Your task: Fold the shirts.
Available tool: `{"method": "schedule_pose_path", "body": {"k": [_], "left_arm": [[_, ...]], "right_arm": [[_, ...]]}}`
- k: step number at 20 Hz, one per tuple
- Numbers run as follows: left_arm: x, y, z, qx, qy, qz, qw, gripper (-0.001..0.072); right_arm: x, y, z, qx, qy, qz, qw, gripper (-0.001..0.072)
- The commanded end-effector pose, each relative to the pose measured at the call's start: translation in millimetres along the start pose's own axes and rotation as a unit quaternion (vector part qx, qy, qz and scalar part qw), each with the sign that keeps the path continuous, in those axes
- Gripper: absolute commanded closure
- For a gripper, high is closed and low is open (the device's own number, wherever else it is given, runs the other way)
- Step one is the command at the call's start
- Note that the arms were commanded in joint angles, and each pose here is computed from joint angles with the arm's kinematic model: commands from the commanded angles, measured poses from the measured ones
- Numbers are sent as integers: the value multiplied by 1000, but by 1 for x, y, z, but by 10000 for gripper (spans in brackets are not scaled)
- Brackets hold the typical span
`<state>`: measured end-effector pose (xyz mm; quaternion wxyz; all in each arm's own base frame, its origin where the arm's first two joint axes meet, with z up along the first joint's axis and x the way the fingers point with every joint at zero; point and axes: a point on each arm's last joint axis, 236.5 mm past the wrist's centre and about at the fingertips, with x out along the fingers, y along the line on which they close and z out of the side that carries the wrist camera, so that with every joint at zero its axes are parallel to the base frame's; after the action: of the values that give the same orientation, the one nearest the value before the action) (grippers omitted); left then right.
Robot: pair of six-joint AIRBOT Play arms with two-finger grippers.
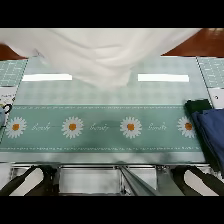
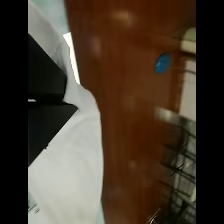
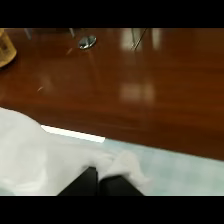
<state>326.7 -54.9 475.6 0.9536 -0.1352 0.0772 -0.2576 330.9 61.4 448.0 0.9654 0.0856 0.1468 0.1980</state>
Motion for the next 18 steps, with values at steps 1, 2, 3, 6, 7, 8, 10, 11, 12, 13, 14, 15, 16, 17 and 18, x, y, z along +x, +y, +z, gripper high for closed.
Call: {"method": "schedule_pose_path", "body": {"k": [1, 2, 3, 6, 7, 8, 10, 11, 12, 13, 14, 15, 16, 17, 18], "left_arm": [[-65, -46, 50, 104, -92, 101, 985, 688], [-78, -49, 48, 113, -95, 135, 980, 688], [-89, -53, 46, 126, -96, 158, 975, 688], [-123, -65, 38, 155, -98, 203, 962, 688], [-135, -62, 34, 156, -92, 219, 959, 688], [-143, -54, 25, 150, -76, 235, 957, 688], [-131, -31, -12, 112, -6, 240, 964, 688], [-112, -20, -37, 95, 40, 228, 968, 688], [-87, -9, -64, 76, 85, 211, 971, 688], [-60, 6, -91, 55, 123, 199, 971, 688], [-33, 30, -118, 33, 157, 201, 966, 688], [-5, 57, -145, 16, 182, 207, 961, 688], [20, 82, -170, 3, 201, 213, 956, 688], [45, 107, -193, -14, 213, 220, 952, 688], [72, 132, -211, -51, 204, 232, 950, 687]], "right_arm": [[-94, 27, 19, -57, -71, -99, 991, 689], [-117, 30, 15, -64, -77, -126, 987, 689], [-141, 32, 6, -69, -78, -158, 982, 689], [-200, 24, -27, -50, -72, -248, 965, 689], [-209, 21, -41, -40, -68, -265, 961, 689], [-209, 20, -58, -27, -54, -267, 962, 689], [-184, 12, -106, 9, 11, -246, 969, 689], [-165, 7, -130, 25, 45, -228, 972, 689], [-142, 0, -155, 45, 80, -209, 974, 689], [-121, -8, -177, 65, 112, -192, 973, 689], [-96, -15, -199, 85, 138, -171, 972, 689], [-74, -24, -218, 102, 154, -154, 971, 689], [-54, -34, -238, 120, 172, -142, 967, 689], [-34, -48, -265, 144, 198, -140, 959, 689], [-17, -64, -293, 167, 227, -143, 949, 689]]}}
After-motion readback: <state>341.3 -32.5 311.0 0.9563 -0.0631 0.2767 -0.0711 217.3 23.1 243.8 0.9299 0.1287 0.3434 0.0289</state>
